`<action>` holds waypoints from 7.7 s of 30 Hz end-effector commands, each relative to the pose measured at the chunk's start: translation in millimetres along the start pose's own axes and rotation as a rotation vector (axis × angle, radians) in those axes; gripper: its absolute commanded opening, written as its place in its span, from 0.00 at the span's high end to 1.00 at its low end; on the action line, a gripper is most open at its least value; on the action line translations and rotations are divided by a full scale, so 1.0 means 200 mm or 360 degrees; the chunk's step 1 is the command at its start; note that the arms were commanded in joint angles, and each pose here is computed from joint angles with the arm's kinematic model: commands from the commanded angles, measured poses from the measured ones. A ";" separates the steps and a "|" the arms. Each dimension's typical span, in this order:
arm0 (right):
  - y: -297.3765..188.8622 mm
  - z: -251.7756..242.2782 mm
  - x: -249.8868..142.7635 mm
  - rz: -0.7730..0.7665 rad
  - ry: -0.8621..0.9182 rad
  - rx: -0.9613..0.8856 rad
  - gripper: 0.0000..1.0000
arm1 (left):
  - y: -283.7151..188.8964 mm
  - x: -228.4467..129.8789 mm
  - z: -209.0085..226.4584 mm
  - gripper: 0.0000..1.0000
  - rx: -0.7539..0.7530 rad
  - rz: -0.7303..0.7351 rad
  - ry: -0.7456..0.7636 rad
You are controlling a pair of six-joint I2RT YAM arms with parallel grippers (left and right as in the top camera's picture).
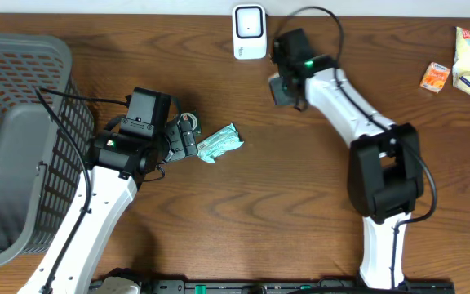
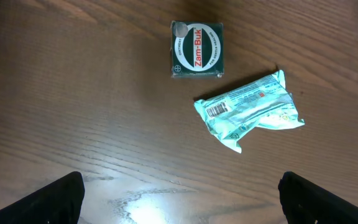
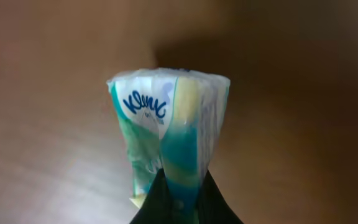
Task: Scan the item barcode
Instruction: 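Raise the teal Kleenex pack and hold it against the scanner window, then carry the teal pack to the far right and release it, then move the right gripper to the mint-green wipes pack and grasp it, then lift the wipes pack and bring it up to the scanner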
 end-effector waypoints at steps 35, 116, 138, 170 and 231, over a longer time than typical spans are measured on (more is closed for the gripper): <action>0.06 0.17 0.84 -0.0836 -0.0772 -0.0309 0.99 | -0.02 0.02 0.00 0.03 -0.0004 -0.0021 -0.0005; -0.37 0.28 -0.33 0.0961 0.0163 0.1079 0.59 | -0.02 0.02 0.00 0.02 -0.0003 -0.0021 -0.0005; -0.35 0.71 -0.59 0.1068 0.0194 0.0436 0.88 | -0.02 0.02 0.00 0.02 -0.0003 -0.0020 -0.0005; -0.35 0.74 -0.38 0.0936 0.0248 0.1491 0.29 | -0.02 0.02 0.00 0.02 -0.0003 -0.0020 -0.0005; -0.46 0.10 0.19 0.0016 0.0422 0.0955 0.33 | -0.02 0.02 0.00 0.02 -0.0004 -0.0021 -0.0005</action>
Point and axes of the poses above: each gripper's point midway between its finger pads, its own y axis out along the fingers, its own z axis along the line the jaws close on, x = y × z, the point moved 1 cm from there along -y, back along the fingers, and after that the axes turned 8 degrees about y, right-handed, at the moved point
